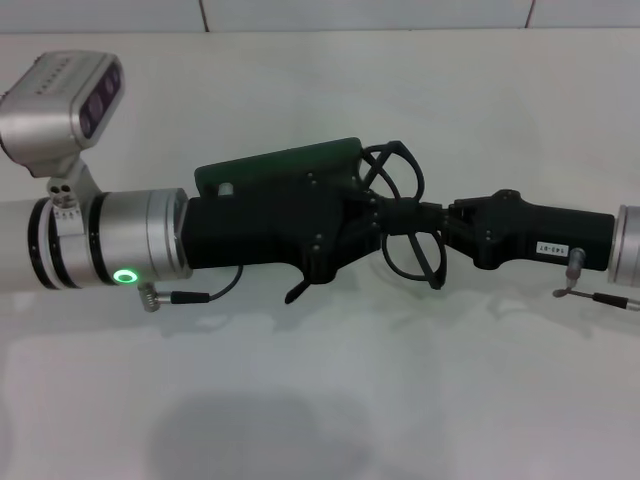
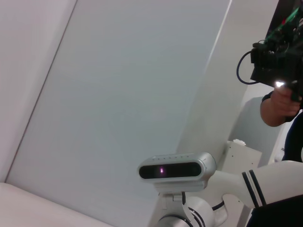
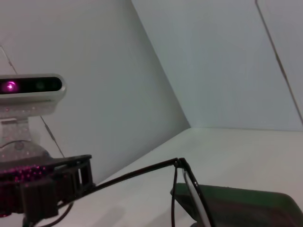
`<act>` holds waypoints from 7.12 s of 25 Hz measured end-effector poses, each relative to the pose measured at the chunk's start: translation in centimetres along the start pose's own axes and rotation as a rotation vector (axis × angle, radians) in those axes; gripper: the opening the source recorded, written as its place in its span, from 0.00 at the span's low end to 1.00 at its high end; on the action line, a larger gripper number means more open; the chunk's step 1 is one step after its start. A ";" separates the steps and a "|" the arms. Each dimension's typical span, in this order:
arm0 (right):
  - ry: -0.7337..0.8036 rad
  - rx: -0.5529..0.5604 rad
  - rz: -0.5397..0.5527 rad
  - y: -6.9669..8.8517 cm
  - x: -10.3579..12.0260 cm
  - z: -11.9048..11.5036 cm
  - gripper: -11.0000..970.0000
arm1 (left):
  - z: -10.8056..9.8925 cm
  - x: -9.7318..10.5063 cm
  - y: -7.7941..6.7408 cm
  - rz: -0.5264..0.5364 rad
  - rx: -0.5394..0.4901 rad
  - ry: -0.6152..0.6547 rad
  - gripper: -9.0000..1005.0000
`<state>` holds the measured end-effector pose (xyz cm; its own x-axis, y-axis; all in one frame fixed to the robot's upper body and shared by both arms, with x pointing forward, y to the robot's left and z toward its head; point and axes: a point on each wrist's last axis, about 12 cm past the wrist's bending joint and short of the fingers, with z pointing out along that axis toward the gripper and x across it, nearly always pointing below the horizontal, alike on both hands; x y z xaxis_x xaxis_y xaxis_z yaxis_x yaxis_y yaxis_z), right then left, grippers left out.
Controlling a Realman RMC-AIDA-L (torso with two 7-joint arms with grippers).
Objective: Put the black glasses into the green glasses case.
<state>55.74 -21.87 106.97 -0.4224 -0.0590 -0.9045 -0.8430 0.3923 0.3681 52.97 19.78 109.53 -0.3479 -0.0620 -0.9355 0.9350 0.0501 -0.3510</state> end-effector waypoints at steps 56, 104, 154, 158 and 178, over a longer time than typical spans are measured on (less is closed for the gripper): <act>-0.128 -0.191 -0.056 1.6 -4.2 1.9 0.04 | 2.6 0.8 0.2 -0.044 0.026 0.029 0.01; 0.326 -0.061 -0.879 1.6 -9.9 8.4 0.04 | -10.5 5.6 -2.5 -0.159 -0.341 0.174 0.01; 0.410 0.019 -0.957 2.7 -7.8 13.3 0.22 | -9.9 5.0 -2.2 -0.155 -0.310 0.178 0.01; 0.402 0.019 -0.942 2.8 -7.7 13.2 0.30 | -9.9 5.0 -2.2 -0.156 -0.309 0.178 0.01; 0.013 0.040 -0.354 -0.2 -1.5 -4.9 0.33 | -9.5 3.6 1.2 -0.126 -0.483 0.168 0.01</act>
<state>54.90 -26.33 109.25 -0.1108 -0.2096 -0.9715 -0.9245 0.3806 0.0233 52.18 29.08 105.41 -0.4992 0.0612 -0.8643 0.7604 0.5091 -0.4032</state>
